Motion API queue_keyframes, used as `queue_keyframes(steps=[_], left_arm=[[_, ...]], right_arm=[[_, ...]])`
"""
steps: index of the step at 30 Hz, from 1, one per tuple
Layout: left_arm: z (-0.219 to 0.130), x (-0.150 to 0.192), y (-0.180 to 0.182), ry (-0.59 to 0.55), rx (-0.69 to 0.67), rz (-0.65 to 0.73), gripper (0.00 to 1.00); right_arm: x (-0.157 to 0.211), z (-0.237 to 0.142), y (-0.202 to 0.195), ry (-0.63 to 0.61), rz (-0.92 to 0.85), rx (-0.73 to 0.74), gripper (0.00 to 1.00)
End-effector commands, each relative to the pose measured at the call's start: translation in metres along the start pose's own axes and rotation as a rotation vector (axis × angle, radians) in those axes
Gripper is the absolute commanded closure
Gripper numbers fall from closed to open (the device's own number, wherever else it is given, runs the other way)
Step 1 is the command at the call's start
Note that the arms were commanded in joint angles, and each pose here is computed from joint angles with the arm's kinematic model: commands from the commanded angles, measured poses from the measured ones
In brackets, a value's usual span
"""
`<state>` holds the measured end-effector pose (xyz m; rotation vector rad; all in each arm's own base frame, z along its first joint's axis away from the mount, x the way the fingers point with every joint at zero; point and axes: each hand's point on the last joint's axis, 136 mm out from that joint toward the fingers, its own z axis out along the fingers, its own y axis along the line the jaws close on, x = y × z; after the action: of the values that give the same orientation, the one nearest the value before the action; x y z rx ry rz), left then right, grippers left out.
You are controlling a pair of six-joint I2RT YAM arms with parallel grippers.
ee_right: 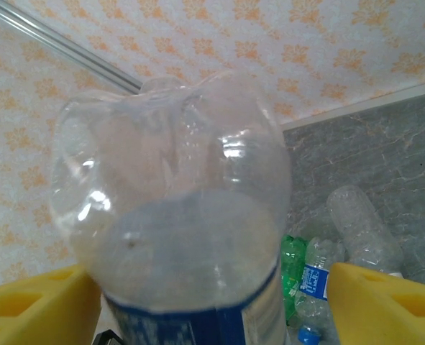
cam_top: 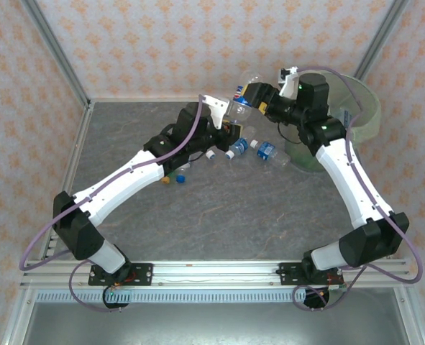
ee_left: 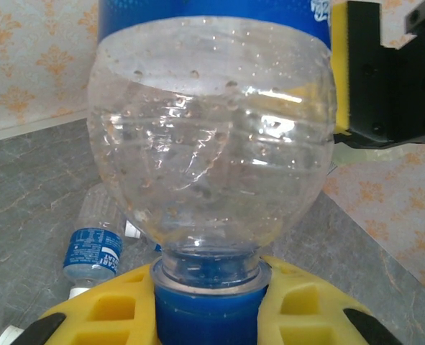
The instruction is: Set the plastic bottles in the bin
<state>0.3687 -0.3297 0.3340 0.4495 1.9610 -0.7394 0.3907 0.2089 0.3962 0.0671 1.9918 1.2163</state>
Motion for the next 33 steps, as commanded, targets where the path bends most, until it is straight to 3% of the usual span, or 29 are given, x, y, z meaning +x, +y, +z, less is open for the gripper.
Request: queue_keyframes(steps=[1,5,11,14,20,22,24,33], left_arm=[[0.001,-0.008,-0.014,-0.004,0.043,0.028,0.85],[0.003,-0.005,-0.014,0.008,0.043,0.031,0.86],[0.007,-0.001,-0.013,0.023,0.043,0.026,0.85],[0.006,-0.002,-0.011,0.020,0.030,0.021,0.83],[-0.007,-0.017,-0.006,-0.038,-0.015,0.012,0.21],[-0.014,-0.023,-0.004,-0.069,-0.028,0.003,0.05],[-0.022,-0.028,-0.002,-0.098,-0.043,-0.006,0.01],[-0.052,-0.034,0.026,-0.181,-0.116,-0.072,0.01]], right_arm=[[-0.008,0.001,0.018,-0.009,-0.042,-0.052,0.22],[-0.007,0.005,0.022,0.007,-0.052,-0.060,0.26],[-0.008,0.006,0.022,0.009,-0.052,-0.061,0.45],[-0.010,0.006,0.020,0.000,-0.043,-0.041,0.49],[-0.027,-0.006,0.013,-0.064,-0.039,0.021,0.49],[-0.038,-0.014,0.007,-0.100,-0.022,0.041,0.50],[-0.052,-0.026,-0.003,-0.141,0.003,0.064,0.50],[-0.120,-0.110,-0.079,-0.417,0.120,0.284,0.50]])
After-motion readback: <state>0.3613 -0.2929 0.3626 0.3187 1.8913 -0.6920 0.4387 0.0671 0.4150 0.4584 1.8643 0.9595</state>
